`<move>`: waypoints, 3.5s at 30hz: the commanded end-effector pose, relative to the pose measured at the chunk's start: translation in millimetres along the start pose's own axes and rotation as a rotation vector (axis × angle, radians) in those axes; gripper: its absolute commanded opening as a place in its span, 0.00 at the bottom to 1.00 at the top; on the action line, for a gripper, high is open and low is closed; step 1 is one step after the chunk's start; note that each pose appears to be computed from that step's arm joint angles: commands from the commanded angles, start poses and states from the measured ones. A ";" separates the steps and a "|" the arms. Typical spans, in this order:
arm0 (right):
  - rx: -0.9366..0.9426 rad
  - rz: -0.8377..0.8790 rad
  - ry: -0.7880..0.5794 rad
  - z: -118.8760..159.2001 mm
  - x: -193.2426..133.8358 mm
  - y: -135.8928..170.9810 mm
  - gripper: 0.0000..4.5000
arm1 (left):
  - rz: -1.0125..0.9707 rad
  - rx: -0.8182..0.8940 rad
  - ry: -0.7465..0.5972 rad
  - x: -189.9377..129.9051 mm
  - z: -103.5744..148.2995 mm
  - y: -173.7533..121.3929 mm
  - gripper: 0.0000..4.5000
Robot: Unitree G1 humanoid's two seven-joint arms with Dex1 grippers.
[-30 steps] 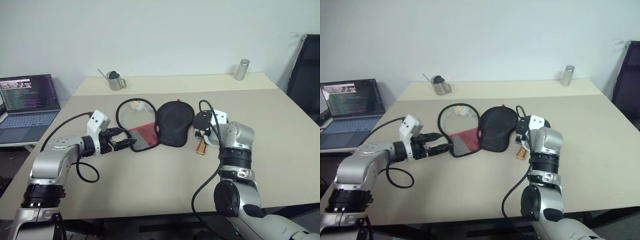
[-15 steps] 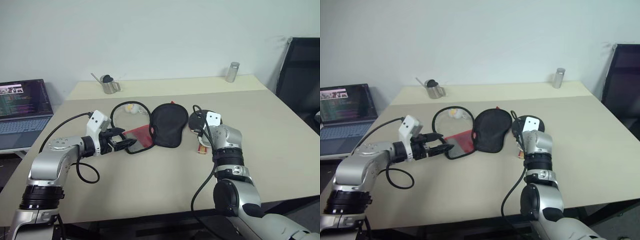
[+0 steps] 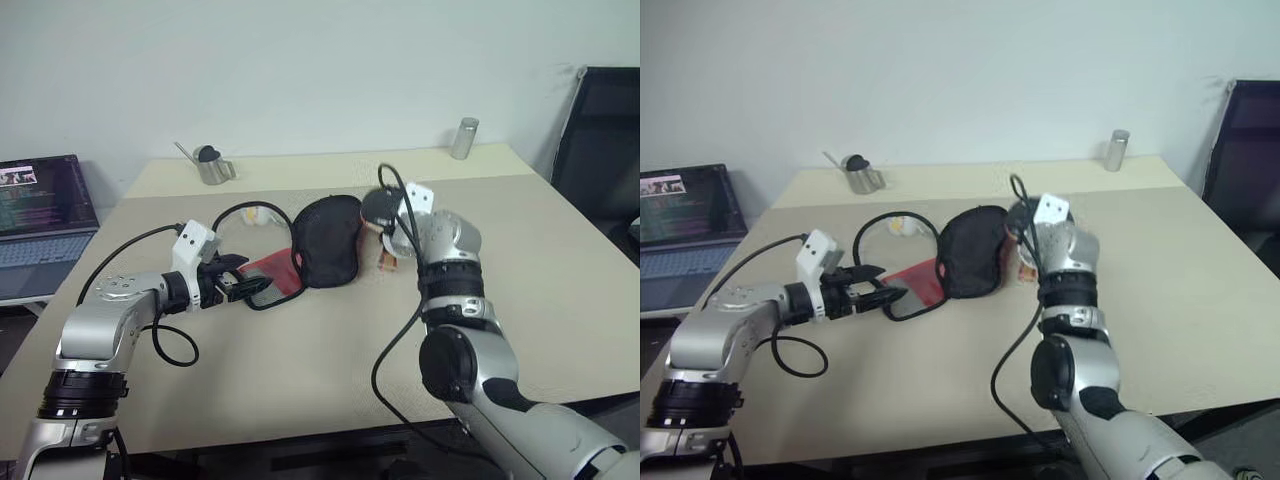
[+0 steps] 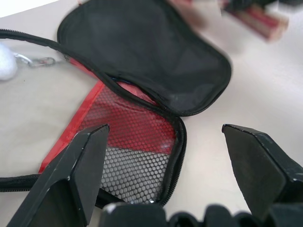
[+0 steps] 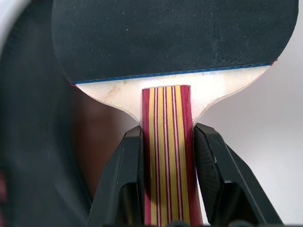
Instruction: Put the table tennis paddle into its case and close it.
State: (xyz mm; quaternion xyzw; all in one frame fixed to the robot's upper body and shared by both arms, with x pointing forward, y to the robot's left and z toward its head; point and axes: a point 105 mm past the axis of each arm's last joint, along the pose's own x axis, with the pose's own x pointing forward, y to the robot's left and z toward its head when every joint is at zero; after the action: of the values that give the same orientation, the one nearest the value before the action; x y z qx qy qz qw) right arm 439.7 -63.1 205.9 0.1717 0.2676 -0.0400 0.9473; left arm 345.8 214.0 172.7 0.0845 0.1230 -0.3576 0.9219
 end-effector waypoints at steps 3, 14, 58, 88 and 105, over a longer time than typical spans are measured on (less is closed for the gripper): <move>0.002 0.050 -0.114 24.8 -15.8 25.6 0.24 | 0.032 0.067 -0.049 -11.2 21.2 4.5 0.93; -0.044 0.262 -0.055 -6.4 -20.7 106.6 0.24 | 0.054 0.062 -0.046 -17.4 18.7 2.6 0.93; -0.055 0.408 0.117 -106.0 13.3 121.8 0.24 | 0.091 0.037 -0.016 -30.0 10.4 -7.6 0.93; -0.053 0.376 0.139 -119.4 22.2 109.5 0.72 | 0.095 0.037 -0.013 -30.9 11.1 -10.5 0.93; -0.230 0.604 -0.133 2.7 3.4 67.8 0.99 | 0.072 0.025 -0.086 -16.0 25.7 2.8 0.93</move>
State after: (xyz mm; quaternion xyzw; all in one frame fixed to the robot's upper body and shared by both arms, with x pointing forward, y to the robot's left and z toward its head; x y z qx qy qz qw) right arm 452.7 15.8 188.9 0.1430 0.2092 0.2189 0.9423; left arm 339.8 210.7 187.1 0.0665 0.0982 -0.3362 0.9343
